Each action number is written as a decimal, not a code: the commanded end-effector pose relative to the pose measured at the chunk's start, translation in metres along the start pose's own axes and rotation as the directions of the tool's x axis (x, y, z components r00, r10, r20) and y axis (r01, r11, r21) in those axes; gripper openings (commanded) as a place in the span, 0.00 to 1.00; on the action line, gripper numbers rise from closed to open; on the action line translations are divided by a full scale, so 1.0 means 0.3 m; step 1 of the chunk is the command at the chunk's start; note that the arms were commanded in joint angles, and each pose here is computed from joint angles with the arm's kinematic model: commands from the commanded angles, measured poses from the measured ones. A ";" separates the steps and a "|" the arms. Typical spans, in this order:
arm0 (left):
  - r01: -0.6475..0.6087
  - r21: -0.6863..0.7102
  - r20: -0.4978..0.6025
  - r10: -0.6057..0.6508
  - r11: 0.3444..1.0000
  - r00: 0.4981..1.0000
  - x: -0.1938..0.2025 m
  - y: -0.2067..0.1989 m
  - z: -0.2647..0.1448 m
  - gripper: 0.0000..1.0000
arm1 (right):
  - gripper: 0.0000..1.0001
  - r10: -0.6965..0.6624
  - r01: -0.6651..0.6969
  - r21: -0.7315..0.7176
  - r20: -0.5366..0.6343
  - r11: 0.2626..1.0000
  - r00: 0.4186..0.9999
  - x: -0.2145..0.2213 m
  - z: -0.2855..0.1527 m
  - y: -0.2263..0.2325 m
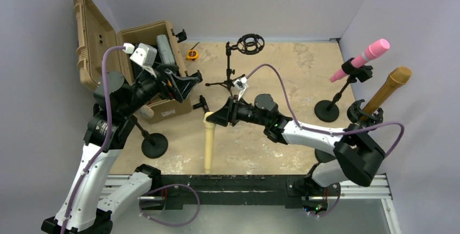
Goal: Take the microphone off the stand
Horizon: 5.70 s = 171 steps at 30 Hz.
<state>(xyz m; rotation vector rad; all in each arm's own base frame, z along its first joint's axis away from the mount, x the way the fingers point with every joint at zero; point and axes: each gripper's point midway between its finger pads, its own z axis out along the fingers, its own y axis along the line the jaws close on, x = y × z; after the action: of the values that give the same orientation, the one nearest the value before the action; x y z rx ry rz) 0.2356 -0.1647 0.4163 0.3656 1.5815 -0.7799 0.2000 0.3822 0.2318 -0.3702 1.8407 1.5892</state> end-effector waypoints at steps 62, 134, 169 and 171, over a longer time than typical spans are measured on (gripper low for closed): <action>-0.019 0.036 -0.021 0.020 0.999 1.000 0.010 -0.027 0.036 0.92 | 0.68 0.209 -0.255 0.248 0.199 0.935 0.958 0.029 0.062 -0.412; -0.207 0.273 -0.129 0.249 0.940 0.960 0.596 0.109 0.621 0.00 | 0.67 -0.290 0.288 0.051 0.288 0.956 0.913 -0.212 -0.205 -0.186; -0.106 0.075 -0.042 0.110 0.991 0.993 0.053 -0.059 0.137 0.77 | 0.60 -0.270 0.247 0.120 0.252 0.962 0.929 -0.290 -0.166 -0.464; -0.147 0.071 -0.013 0.149 0.986 0.989 0.048 -0.053 0.122 0.77 | 0.60 -0.262 0.240 0.116 0.258 0.964 0.930 -0.293 -0.165 -0.462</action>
<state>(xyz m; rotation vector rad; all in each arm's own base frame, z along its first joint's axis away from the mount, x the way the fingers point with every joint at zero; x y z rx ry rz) 0.2541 -0.2195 0.4117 0.4724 1.5480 -0.8531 0.3296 0.2809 0.1511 -0.2676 1.7006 1.2749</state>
